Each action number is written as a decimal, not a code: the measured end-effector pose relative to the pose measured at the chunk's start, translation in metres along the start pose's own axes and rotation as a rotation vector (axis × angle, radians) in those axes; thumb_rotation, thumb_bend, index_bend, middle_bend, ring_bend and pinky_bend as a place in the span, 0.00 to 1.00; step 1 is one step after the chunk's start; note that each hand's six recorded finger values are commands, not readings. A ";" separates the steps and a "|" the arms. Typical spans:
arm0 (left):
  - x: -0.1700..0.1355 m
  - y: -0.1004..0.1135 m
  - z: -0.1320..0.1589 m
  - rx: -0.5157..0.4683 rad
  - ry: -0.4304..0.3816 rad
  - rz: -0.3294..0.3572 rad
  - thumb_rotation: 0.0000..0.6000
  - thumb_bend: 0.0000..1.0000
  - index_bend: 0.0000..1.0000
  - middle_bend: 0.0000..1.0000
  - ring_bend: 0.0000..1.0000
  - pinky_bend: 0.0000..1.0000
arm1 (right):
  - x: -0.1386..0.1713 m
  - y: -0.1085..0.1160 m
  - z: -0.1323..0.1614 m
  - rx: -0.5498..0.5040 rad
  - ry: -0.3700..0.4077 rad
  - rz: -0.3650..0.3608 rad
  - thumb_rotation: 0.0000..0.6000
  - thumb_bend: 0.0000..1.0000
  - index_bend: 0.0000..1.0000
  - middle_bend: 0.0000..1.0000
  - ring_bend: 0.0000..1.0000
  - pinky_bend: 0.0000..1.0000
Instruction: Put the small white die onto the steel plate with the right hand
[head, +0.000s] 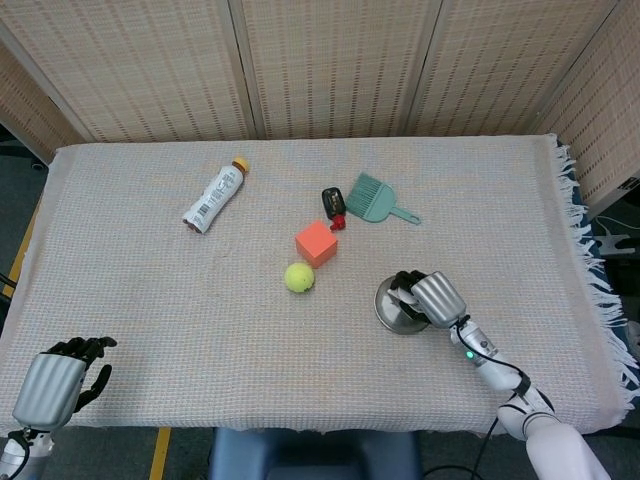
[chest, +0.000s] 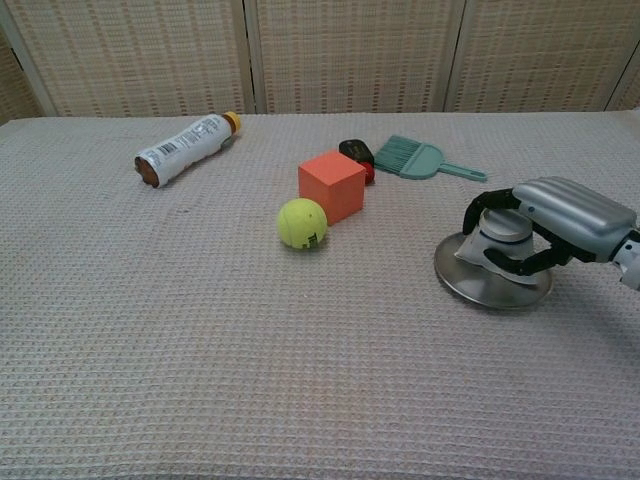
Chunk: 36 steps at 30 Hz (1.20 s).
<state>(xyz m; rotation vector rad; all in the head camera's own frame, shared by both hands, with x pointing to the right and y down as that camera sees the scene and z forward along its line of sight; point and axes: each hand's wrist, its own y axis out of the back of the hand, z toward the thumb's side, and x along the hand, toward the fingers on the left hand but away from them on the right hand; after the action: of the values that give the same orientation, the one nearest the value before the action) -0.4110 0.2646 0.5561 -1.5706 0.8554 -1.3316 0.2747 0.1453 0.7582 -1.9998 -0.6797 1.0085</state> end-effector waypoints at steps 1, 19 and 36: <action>0.000 0.000 0.000 0.000 0.000 0.000 1.00 0.39 0.38 0.50 0.46 0.62 | 0.001 -0.002 0.002 -0.055 0.003 0.008 1.00 0.40 0.70 0.58 0.53 0.83; 0.001 -0.001 0.000 0.002 0.001 -0.004 1.00 0.39 0.38 0.50 0.46 0.62 | 0.003 0.003 -0.005 -0.139 0.007 0.019 1.00 0.40 0.69 0.58 0.53 0.83; 0.001 -0.001 0.000 0.004 0.001 -0.006 1.00 0.39 0.38 0.50 0.46 0.62 | 0.002 0.011 -0.005 0.182 0.028 -0.024 1.00 0.40 0.69 0.58 0.53 0.82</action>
<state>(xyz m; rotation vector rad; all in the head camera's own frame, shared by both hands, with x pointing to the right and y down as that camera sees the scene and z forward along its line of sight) -0.4108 0.2642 0.5578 -1.5706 0.8484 -1.3373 0.2810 0.1384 0.7508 -1.8401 -0.5744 0.9902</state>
